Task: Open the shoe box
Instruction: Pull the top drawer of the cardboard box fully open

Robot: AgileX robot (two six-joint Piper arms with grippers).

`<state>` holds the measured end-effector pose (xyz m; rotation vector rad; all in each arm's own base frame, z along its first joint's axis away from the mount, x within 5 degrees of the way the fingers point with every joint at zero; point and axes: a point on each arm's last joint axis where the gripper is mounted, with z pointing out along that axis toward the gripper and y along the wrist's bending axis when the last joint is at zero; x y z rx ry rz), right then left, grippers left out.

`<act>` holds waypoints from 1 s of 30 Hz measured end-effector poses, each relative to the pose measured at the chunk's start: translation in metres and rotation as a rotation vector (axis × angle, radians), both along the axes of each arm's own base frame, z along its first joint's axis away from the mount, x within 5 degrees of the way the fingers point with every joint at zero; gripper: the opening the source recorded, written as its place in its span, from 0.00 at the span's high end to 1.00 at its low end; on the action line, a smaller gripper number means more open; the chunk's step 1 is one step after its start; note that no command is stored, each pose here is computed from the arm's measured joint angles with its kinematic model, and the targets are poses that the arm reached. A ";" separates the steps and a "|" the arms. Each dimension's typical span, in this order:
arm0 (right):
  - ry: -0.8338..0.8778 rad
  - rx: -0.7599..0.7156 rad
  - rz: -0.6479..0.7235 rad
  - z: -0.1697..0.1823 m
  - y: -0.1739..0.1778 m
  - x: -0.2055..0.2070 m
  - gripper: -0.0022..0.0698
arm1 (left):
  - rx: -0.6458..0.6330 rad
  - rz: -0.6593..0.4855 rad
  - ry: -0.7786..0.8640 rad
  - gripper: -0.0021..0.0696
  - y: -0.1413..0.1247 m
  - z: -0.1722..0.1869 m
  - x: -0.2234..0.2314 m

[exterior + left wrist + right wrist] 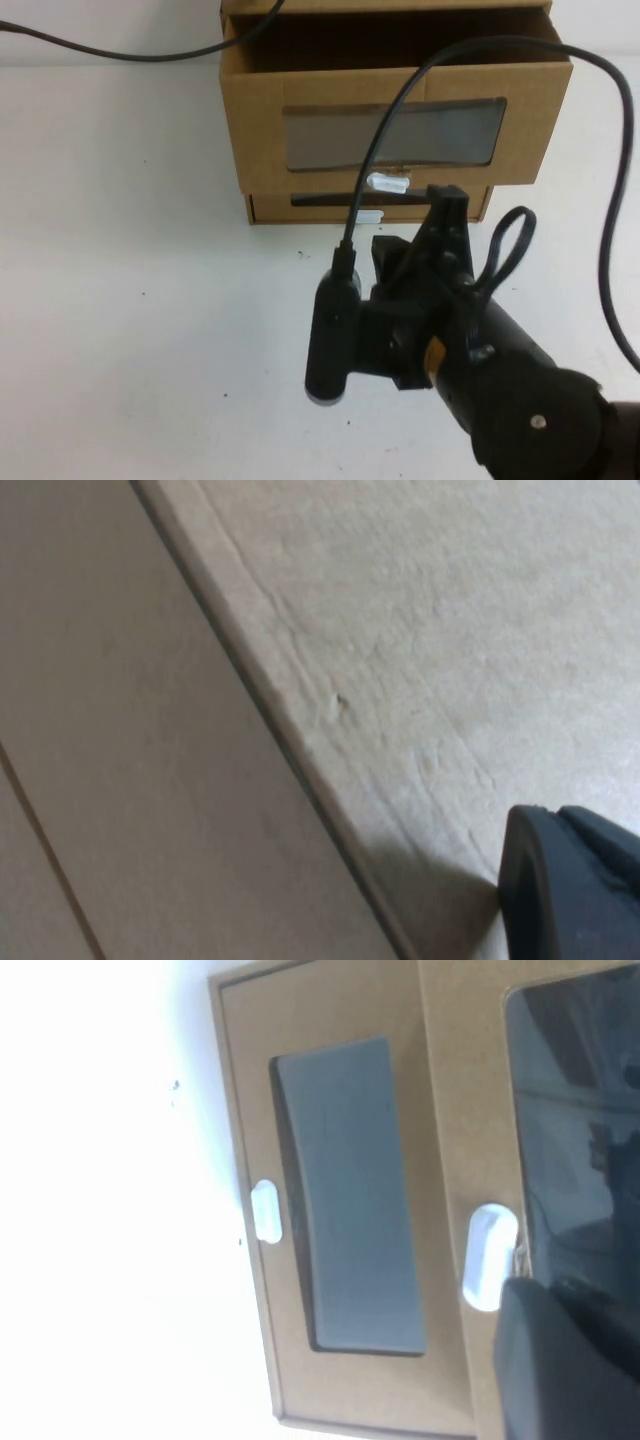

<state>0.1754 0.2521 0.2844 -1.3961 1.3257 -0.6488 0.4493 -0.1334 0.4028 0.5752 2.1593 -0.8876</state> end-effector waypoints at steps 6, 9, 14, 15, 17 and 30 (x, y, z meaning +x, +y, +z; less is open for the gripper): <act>0.012 0.032 -0.084 -0.003 -0.008 0.027 0.93 | 0.000 0.000 0.000 0.98 0.000 0.000 0.000; 0.032 0.049 -0.108 -0.005 -0.015 0.038 0.80 | 0.000 0.000 0.000 0.98 0.000 0.000 0.000; 0.068 0.056 -0.081 -0.010 -0.014 0.047 0.62 | 0.000 0.000 0.000 0.98 0.000 0.000 0.000; 0.074 0.051 -0.084 -0.012 -0.013 0.050 0.62 | 0.000 0.000 0.000 0.98 0.000 0.000 0.000; 0.080 0.041 -0.098 -0.017 -0.011 0.058 0.61 | 0.000 0.000 0.000 0.98 0.000 0.000 0.000; 0.075 0.076 -0.145 -0.019 0.005 0.084 0.61 | 0.005 0.000 -0.003 0.98 0.000 0.000 0.000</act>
